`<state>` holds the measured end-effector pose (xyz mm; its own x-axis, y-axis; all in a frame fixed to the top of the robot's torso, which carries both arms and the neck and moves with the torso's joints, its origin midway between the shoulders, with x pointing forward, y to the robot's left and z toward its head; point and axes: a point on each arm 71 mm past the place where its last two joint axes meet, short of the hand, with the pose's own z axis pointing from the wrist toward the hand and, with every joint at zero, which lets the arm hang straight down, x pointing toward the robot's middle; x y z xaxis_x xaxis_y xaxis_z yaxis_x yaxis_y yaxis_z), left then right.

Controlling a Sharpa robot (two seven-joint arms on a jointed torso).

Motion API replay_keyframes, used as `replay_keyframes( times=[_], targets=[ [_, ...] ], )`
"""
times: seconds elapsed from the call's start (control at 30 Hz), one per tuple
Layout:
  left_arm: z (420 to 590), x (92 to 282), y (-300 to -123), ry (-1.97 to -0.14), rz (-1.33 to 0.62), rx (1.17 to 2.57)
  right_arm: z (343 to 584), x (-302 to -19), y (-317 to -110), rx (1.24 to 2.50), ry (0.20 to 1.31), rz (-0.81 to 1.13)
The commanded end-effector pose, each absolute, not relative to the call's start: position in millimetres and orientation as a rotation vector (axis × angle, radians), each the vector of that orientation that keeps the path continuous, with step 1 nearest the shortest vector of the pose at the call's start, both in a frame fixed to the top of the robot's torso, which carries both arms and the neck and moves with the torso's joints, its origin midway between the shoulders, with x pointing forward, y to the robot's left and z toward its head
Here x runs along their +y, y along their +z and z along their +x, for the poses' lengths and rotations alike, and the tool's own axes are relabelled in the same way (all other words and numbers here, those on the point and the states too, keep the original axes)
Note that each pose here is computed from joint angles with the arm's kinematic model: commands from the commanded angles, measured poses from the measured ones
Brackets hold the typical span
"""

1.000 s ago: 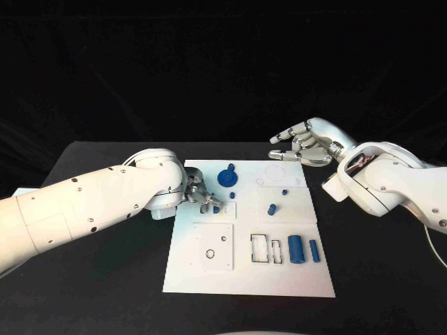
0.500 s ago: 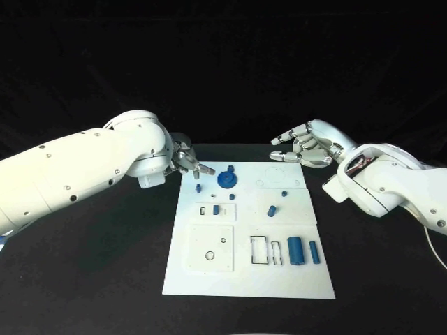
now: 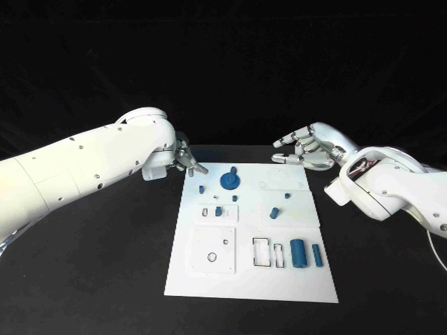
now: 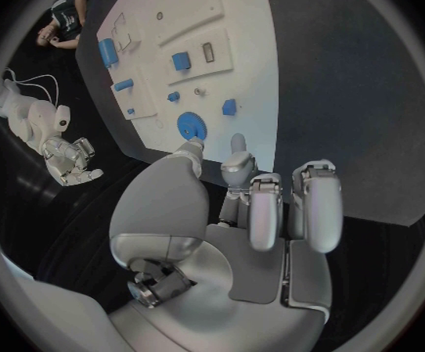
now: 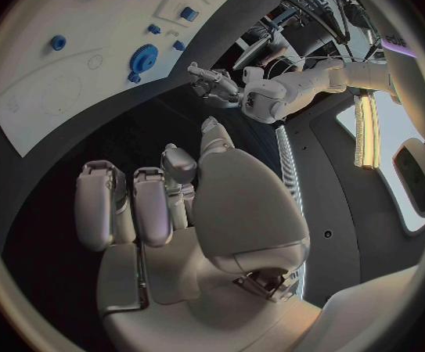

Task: Assemble the parts on the task board

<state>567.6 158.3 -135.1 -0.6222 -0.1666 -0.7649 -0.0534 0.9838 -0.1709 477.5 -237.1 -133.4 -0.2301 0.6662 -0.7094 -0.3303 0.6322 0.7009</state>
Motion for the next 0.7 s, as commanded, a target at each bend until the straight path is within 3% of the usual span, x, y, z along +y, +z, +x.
replay_keyframes(
  times=[0.03, 0.7],
  targets=[
    [570.7, 160.5, -138.2, -0.083, -0.106, 2.229, 478, -236, -134, 1.545, 0.949, 0.289],
    [573.3, 147.8, -169.5, -0.147, -0.101, 2.311, 479, -233, -135, 1.546, 0.949, 0.281]
  ],
)
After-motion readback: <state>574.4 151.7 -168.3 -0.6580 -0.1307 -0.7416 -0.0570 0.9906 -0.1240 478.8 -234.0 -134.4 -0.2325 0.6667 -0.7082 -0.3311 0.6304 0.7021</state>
